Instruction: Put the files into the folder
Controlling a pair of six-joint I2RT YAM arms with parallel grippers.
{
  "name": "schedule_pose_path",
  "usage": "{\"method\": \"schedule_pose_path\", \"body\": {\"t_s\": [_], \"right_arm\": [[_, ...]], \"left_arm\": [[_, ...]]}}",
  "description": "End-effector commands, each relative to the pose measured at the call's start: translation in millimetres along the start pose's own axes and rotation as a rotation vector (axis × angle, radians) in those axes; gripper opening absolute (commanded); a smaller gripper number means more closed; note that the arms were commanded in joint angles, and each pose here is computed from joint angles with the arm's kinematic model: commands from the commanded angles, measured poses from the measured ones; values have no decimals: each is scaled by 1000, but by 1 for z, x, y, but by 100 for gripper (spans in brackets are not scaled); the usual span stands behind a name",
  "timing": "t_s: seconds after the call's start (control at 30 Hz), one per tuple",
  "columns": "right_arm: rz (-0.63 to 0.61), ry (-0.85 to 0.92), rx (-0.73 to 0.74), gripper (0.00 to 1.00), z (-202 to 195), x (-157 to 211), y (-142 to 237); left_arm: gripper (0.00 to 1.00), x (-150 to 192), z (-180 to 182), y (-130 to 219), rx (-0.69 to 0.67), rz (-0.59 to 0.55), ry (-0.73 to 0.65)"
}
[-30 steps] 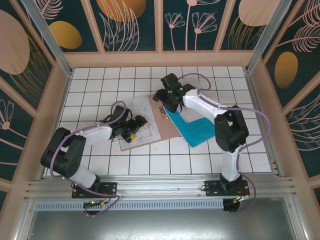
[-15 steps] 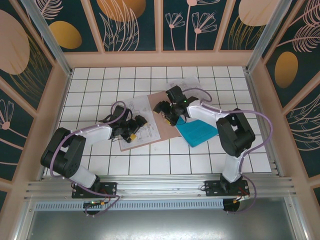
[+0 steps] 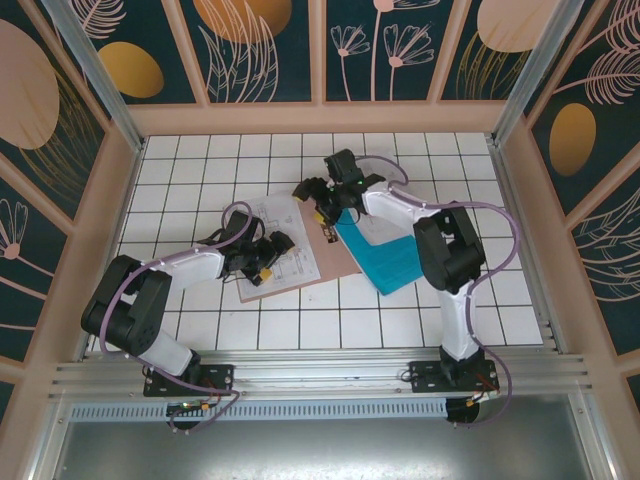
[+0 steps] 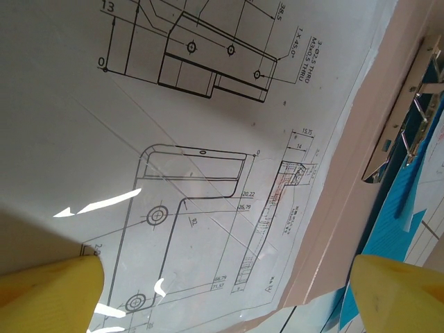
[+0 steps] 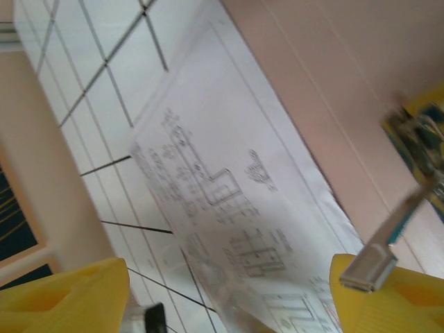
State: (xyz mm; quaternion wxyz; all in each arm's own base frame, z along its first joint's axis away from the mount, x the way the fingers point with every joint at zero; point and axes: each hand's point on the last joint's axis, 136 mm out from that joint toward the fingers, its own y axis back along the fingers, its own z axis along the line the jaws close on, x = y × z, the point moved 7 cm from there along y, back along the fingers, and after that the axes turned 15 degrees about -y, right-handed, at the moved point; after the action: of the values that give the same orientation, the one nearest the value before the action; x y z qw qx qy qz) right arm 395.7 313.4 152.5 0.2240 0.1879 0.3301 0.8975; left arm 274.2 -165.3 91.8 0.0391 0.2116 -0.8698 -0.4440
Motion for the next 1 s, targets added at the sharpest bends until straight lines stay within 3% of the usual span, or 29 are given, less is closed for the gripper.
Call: {"method": "schedule_pose_path", "body": {"t_s": [0.0, 0.23, 0.47, 0.63, 0.73, 0.97], "right_arm": [[32, 33, -26, 77, 3, -13, -14], [51, 69, -66, 75, 10, -26, -28], [56, 131, -151, 75, 38, -21, -11], [6, 200, -222, 76, 57, -12, 20], [-78, 212, -268, 76, 55, -26, 55], [-197, 132, -271, 73, -3, -47, 112]], "left_arm": [[93, 14, 32, -7, -161, 64, 28], [93, 11, 29, -6, -172, 60, 12], [93, 8, 27, -6, -185, 59, 2], [93, 3, 23, -5, -196, 51, -15], [93, -4, 21, -4, -202, 42, -26], [93, -28, 12, 0, -186, 15, -39]]}}
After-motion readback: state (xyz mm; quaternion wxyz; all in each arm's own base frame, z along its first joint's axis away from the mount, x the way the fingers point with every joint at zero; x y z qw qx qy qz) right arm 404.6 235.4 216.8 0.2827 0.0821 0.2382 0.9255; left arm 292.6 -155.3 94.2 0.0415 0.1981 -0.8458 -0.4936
